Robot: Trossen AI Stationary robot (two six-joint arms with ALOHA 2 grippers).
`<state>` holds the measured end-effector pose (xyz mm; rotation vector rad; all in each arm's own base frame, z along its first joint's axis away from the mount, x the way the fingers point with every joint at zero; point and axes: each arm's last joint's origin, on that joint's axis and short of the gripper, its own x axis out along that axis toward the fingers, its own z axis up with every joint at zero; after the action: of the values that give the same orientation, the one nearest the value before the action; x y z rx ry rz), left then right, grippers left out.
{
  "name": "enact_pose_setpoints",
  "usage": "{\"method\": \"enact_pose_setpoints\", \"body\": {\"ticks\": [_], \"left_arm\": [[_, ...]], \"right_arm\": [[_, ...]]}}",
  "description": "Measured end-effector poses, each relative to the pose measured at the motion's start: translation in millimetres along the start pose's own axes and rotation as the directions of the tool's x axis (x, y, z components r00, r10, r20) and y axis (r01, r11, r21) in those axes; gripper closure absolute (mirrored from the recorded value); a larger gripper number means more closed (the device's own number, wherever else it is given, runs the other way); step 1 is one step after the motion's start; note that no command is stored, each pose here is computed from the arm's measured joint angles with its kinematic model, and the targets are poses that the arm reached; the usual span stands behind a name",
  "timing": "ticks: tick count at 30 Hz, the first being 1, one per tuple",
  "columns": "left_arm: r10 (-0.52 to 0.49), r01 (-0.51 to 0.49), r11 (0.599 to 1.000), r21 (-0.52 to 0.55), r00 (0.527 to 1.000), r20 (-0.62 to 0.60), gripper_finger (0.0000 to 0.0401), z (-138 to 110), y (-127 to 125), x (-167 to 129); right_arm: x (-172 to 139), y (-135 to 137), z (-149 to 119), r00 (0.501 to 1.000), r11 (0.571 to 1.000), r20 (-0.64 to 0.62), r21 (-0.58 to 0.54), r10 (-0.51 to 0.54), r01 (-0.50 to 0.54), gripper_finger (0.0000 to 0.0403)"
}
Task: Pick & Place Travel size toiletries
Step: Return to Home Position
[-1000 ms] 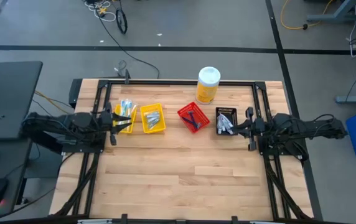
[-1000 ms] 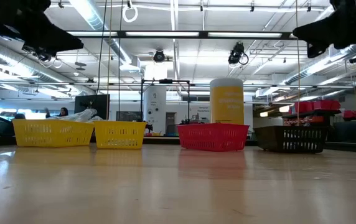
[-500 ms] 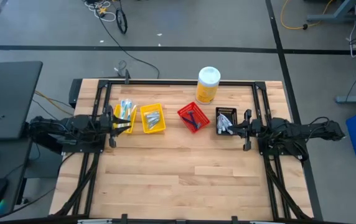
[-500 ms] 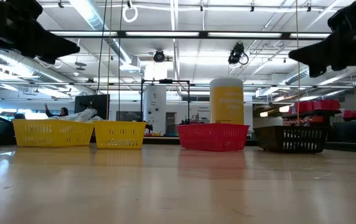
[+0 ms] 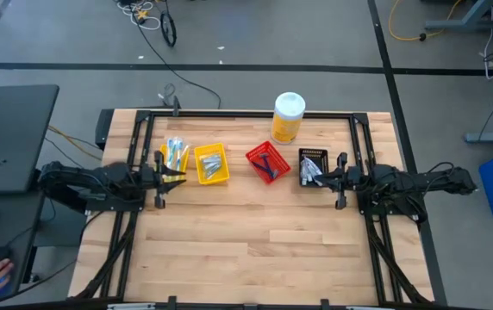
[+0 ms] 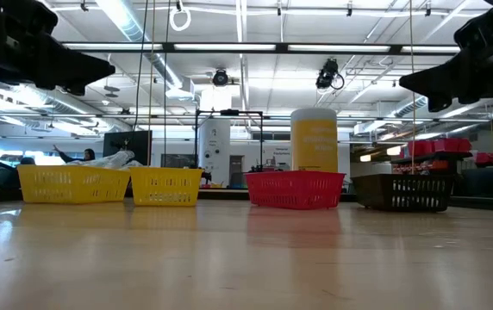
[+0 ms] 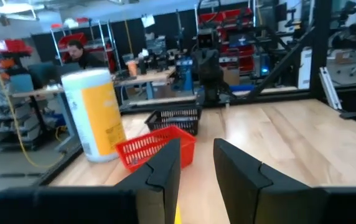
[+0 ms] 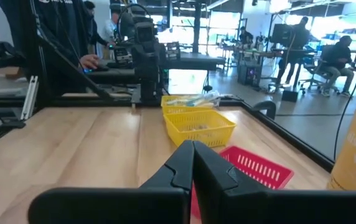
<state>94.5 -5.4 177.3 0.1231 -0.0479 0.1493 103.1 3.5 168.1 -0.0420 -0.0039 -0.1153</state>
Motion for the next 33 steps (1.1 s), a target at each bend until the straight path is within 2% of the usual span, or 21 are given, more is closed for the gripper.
{"method": "enact_pose_setpoints", "body": {"ticks": [3,8,14,20,33], "left_arm": [[-0.014,0.014,0.999,-0.029,1.0,0.002,0.0296,-3.5,-1.1,0.8],[-0.025,0.025,0.999,-0.02,1.0,0.005,0.0296,-4.9,-1.9,1.8],[-0.099,0.099,0.994,-0.048,0.995,-0.004,0.0296,-6.3,-4.4,2.0],[-0.098,0.098,0.991,-0.094,0.995,0.004,0.0296,-5.8,-4.3,2.0],[-0.096,0.097,0.991,-0.096,0.995,0.013,0.0296,-5.0,-4.2,2.0]], "right_arm": [[0.0,0.1,-1.4,1.0,1.0,-0.014,-0.013,0.0,-0.001,0.0389],[0.0,0.1,-1.6,1.0,1.0,-0.017,-0.014,0.001,-0.001,0.0389],[0.0,0.1,-2.1,1.0,1.0,-0.021,-0.015,0.001,-0.001,0.0389],[0.0,0.1,-2.0,1.0,1.0,-0.021,-0.015,0.001,-0.001,0.0389],[0.0,0.1,-2.0,1.0,1.0,-0.021,-0.015,0.001,-0.001,0.039]]}}
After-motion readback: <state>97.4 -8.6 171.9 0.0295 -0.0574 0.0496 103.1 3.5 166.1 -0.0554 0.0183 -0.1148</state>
